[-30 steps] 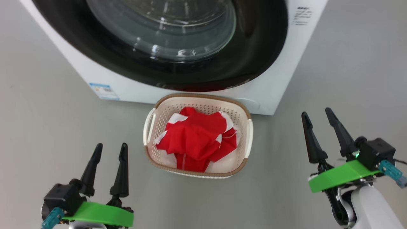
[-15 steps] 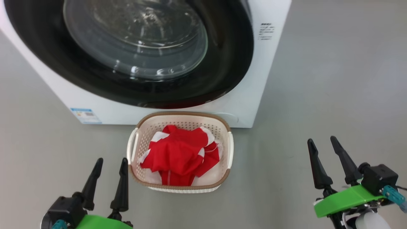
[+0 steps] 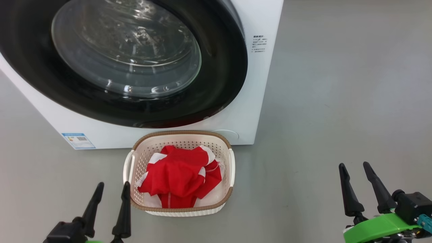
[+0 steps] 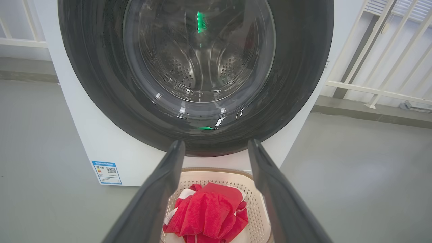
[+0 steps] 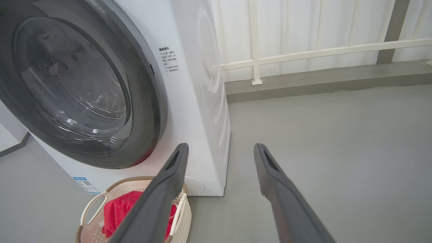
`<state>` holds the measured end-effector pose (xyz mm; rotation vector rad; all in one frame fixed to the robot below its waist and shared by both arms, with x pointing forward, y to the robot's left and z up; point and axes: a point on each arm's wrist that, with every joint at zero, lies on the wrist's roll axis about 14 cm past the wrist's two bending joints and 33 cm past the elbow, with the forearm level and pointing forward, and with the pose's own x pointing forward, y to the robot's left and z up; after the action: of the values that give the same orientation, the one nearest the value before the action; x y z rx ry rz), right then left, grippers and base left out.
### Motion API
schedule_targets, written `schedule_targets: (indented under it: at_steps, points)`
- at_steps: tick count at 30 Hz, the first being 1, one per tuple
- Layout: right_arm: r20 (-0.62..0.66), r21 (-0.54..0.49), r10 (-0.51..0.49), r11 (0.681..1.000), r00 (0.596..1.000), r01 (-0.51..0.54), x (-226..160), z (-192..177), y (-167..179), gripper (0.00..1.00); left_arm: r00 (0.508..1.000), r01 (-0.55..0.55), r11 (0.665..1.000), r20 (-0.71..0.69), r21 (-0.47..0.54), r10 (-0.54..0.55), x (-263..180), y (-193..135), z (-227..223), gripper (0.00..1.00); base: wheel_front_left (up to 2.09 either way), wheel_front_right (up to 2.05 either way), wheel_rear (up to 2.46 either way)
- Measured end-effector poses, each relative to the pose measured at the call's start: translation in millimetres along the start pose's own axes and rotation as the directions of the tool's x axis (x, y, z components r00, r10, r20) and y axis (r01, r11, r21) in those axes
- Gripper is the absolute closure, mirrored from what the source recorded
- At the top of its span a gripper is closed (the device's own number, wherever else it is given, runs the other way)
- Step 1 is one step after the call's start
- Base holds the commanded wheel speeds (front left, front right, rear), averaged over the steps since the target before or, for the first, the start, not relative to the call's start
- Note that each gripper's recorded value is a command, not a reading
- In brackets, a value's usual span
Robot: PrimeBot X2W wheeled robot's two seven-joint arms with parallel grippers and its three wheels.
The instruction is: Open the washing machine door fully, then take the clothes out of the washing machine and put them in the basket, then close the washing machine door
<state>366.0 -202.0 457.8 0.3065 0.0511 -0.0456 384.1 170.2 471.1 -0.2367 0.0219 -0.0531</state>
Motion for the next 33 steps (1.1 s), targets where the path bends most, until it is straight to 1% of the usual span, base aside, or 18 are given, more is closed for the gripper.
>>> schedule_targets:
  at_steps: [12,33]
  points:
    - [0.019,0.000,-0.043,0.999,0.999,0.043,-7,6,-14,0.00,1.000,0.007,1.000,-0.008,0.008,-0.007,-6,-1,-2,0.00,0.00,0.00,0.00]
    - [0.022,0.006,-0.047,0.999,0.999,0.047,-8,6,-13,0.00,1.000,0.003,1.000,-0.012,0.008,-0.003,-6,0,-4,0.00,0.00,0.00,0.00]
